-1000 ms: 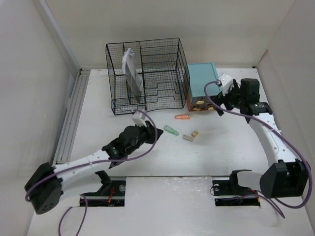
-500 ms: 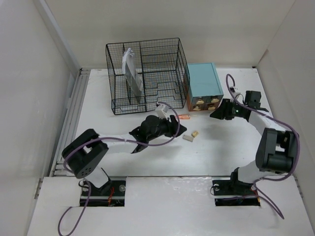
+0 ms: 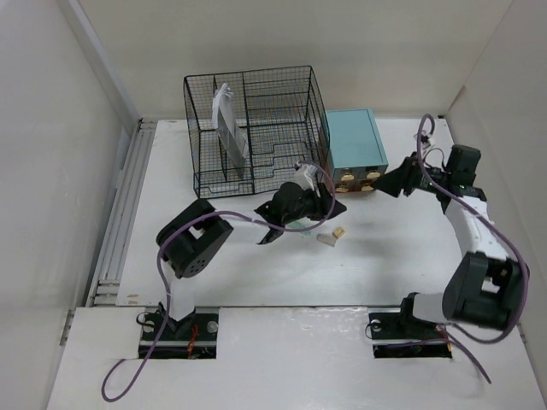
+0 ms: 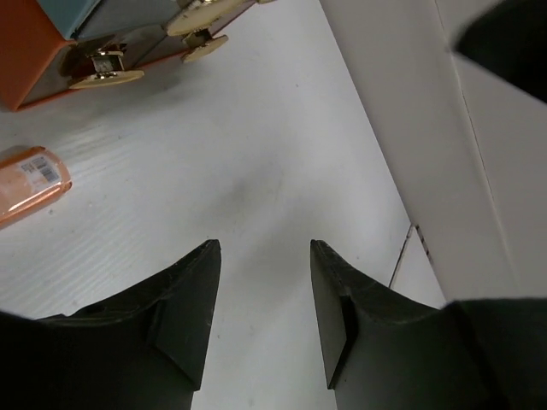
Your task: Organize the desk
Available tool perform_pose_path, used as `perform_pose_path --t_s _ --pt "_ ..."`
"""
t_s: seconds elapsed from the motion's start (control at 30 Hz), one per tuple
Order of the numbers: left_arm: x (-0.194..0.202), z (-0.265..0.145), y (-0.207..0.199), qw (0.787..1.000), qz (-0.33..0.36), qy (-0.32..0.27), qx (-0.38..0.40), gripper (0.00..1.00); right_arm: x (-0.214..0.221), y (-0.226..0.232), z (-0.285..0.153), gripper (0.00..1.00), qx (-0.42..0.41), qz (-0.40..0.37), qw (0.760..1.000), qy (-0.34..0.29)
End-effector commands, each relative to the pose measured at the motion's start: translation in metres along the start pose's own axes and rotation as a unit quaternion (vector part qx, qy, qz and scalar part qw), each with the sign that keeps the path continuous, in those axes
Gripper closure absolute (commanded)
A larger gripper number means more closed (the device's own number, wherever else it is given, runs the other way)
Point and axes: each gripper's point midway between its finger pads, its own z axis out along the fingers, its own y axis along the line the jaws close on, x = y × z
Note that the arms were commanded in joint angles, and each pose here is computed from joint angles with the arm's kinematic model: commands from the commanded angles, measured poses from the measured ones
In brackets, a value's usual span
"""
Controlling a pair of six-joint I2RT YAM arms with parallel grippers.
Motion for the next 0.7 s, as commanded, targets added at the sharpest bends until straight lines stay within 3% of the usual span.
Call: perform_pose_path --t_s 0.0,0.13,0.33,0.53,0.67 --pt "-0.013 0.024 -0.011 0.998 -0.051 -0.005 0.018 0.57 -0.045 0.053 -0.018 0.36 -0.035 -0.138 0.989 -0.044" --pt "-0.009 0.045 0.008 0.994 -0.108 -0.012 -0.014 0.57 -0.055 0.068 -0.031 0.33 -0.02 -0.172 0.983 -0.062" --pt "-0.022 0.056 0.04 0.982 -0.163 -0.068 -0.068 0.58 -0.057 0.071 -0.042 0.33 -0.025 -0.17 0.983 -0.07" --pt "-0.044 0.069 0.04 0.976 -0.176 -0.11 -0.073 0.58 -0.057 0.073 -0.045 0.33 -0.036 -0.17 0.982 -0.071" --pt "-0.04 0.081 0.047 0.974 -0.186 -0.108 -0.076 0.58 -0.056 0.071 -0.046 0.32 -0.037 -0.166 0.983 -0.071"
